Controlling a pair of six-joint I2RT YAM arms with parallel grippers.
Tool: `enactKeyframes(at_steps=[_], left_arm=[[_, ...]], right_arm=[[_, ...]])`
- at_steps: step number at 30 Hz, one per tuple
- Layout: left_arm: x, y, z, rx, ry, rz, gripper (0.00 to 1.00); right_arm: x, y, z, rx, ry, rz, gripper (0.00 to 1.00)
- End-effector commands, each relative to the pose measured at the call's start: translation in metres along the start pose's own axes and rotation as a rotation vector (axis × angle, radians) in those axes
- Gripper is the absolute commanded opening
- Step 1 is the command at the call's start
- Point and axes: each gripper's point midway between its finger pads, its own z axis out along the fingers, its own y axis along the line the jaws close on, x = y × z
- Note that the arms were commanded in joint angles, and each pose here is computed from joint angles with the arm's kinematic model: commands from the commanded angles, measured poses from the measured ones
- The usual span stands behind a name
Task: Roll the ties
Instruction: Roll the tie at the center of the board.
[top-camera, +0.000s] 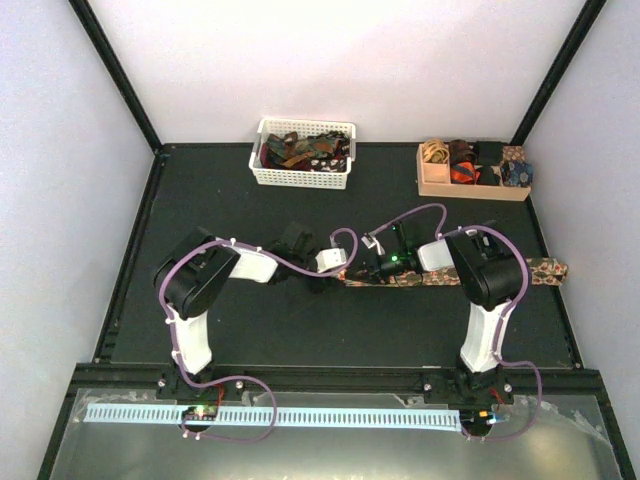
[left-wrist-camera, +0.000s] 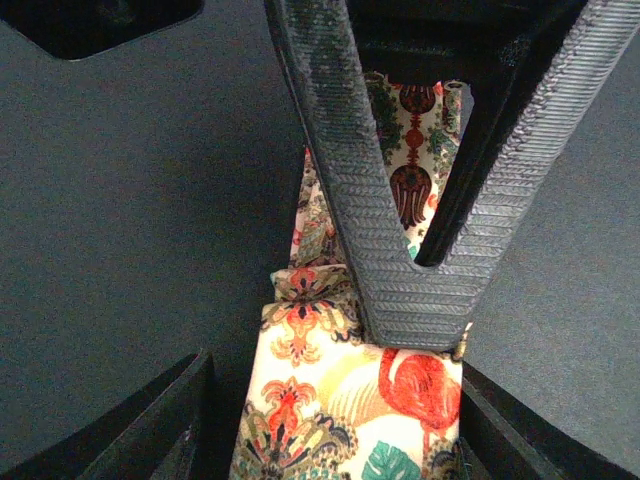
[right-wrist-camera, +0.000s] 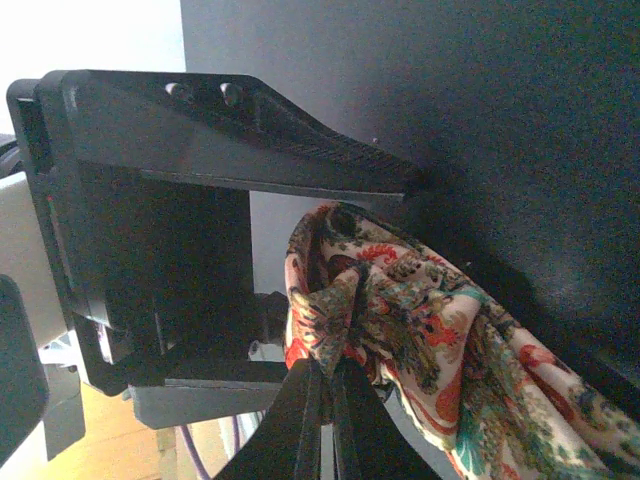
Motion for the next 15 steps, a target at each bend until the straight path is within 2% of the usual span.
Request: enactKeyframes(at_steps=[1,4,7,15], left_arm=[[0.005,-0.008,0.006,0.017,0.033,0.023,0.6],[0.007,-0.005,0.005,-0.001,0.045,0.021,0.47],[0.009,-0.005,0.005,-0.004,0.056,0.015,0.39],[0.008,-0.008,0.0,0.006,0.067,0.013,0.35]], right_arm=[[0.001,0.003,-0.003,-0.019,0.0,0.016,0.01],[0.002,0.002,-0.005,-0.011,0.006,0.015,0.01],[0.001,-0.002,-0.013,-0.002,-0.003,0.022,0.01],[0.005,-0.008,-0.023,0.003,-0.006,0.031,0.01]])
